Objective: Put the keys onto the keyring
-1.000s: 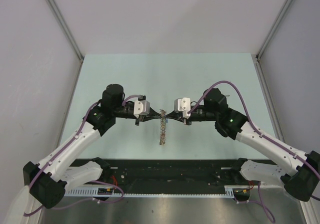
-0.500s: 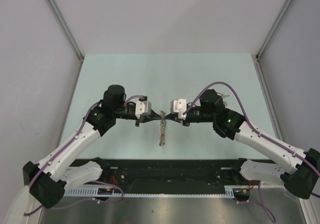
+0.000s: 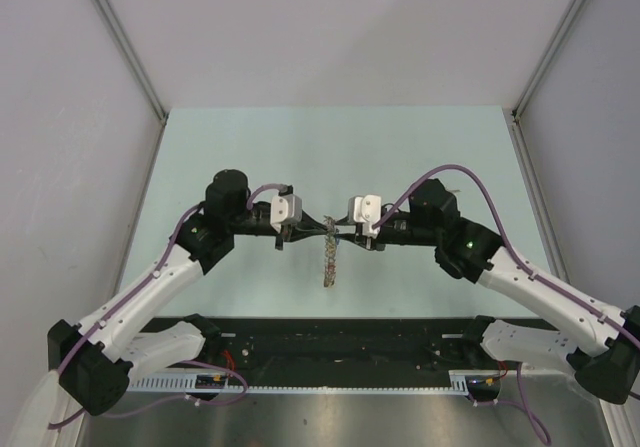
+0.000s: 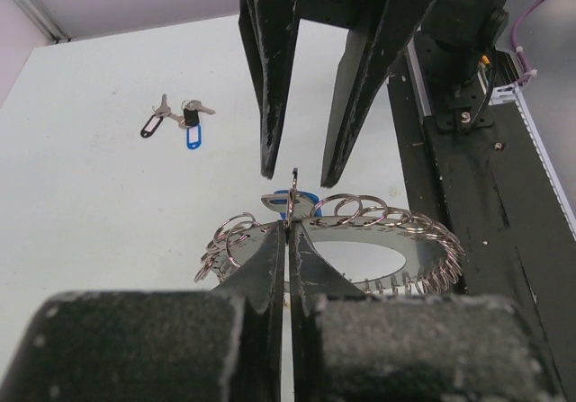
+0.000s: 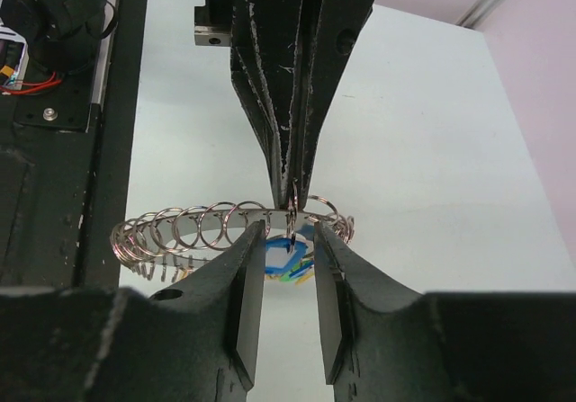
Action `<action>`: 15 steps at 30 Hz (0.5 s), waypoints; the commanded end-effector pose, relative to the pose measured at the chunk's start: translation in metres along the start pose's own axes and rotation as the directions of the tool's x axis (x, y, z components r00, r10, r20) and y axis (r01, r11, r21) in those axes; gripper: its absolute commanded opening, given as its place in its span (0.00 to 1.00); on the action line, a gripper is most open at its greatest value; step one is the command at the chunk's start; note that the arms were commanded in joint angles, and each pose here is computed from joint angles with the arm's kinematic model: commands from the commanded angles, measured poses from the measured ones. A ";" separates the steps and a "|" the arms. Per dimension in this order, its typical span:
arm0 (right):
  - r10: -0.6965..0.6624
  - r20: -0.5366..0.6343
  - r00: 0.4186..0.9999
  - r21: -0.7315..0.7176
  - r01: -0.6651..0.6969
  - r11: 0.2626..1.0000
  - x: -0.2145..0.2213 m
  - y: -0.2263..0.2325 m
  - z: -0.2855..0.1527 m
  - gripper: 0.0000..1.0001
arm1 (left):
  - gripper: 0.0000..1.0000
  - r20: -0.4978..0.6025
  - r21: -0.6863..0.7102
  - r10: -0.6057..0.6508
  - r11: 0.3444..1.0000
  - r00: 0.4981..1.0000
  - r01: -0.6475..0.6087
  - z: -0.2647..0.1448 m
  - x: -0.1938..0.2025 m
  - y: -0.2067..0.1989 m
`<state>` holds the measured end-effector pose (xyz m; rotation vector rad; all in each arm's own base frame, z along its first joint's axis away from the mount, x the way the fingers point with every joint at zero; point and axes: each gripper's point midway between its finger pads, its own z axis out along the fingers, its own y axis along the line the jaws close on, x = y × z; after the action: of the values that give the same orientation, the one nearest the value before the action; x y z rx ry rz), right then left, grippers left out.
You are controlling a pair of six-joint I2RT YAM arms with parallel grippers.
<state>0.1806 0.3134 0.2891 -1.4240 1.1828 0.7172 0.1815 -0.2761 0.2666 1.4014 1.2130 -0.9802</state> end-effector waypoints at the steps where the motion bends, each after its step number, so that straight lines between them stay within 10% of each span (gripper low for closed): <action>1: 0.014 0.034 0.999 0.030 -0.015 0.999 -0.021 -0.004 -0.018 0.33 | 0.00 0.110 0.002 0.069 0.998 0.992 -0.069 0.002 -0.032 0.002; 15: 0.054 0.072 0.996 0.005 -0.054 0.999 -0.011 -0.006 -0.012 0.27 | 0.00 0.130 0.016 0.083 0.996 0.988 -0.086 0.000 -0.036 -0.003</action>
<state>0.1797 0.2984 0.2955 -1.3679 1.2111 0.7626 0.1824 -0.2811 0.2760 1.3639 1.1698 -1.0078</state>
